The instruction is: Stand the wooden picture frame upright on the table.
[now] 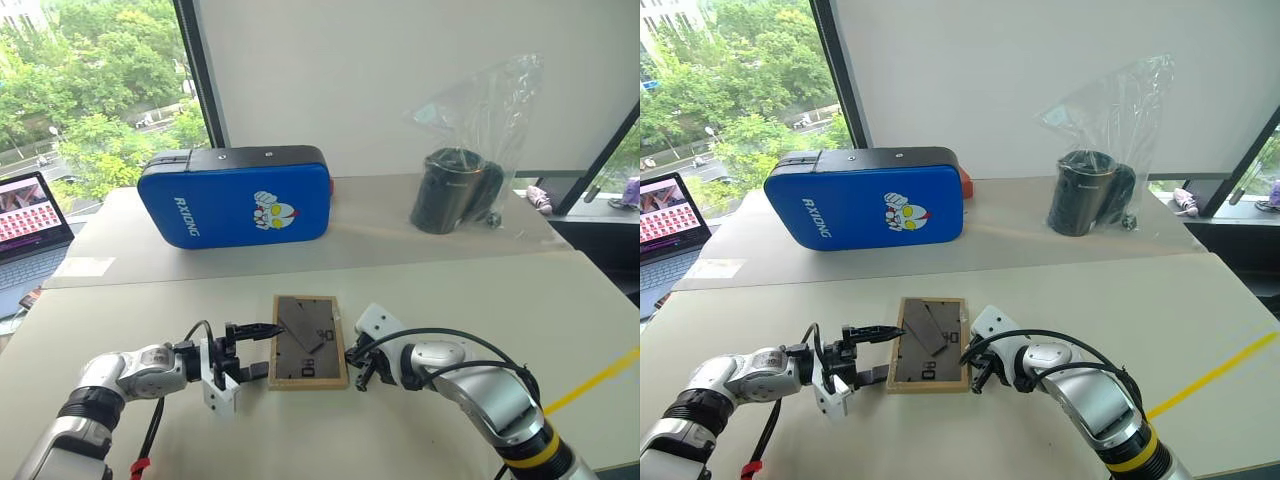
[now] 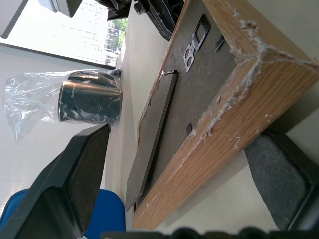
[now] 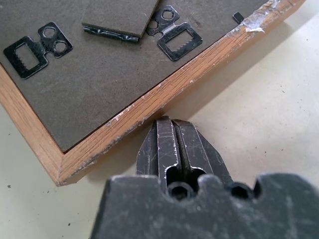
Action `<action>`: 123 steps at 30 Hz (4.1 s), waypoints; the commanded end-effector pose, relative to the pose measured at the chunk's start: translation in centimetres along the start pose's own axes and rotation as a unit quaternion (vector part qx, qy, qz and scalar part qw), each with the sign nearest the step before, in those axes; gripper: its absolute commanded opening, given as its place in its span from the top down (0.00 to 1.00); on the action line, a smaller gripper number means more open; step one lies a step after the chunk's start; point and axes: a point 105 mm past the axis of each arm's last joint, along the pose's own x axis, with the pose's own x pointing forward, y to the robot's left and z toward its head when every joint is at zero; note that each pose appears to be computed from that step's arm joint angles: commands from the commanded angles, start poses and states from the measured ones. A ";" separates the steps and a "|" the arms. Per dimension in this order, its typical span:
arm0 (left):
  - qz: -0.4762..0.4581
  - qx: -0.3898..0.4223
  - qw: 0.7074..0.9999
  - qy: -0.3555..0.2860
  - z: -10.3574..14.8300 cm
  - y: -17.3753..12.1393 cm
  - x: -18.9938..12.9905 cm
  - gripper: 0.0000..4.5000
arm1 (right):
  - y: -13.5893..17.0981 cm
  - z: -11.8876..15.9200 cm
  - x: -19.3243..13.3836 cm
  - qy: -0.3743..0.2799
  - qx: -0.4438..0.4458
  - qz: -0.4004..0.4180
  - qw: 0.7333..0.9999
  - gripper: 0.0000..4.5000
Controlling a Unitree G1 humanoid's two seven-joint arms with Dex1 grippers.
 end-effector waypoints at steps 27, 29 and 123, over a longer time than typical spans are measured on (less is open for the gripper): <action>-0.040 -0.021 0.999 -0.027 2.0 -3.8 1.0 0.74 | -2.0 10.5 2.5 -0.070 -0.015 0.169 0.983 0.01; -0.038 -0.016 0.999 -0.027 2.0 -3.6 1.1 0.74 | -2.0 9.3 3.4 -0.036 -0.025 0.183 0.982 0.01; 0.248 -0.284 0.901 0.212 2.4 1.5 -4.2 0.32 | -5.0 13.3 -9.4 -0.167 0.043 0.207 0.963 0.73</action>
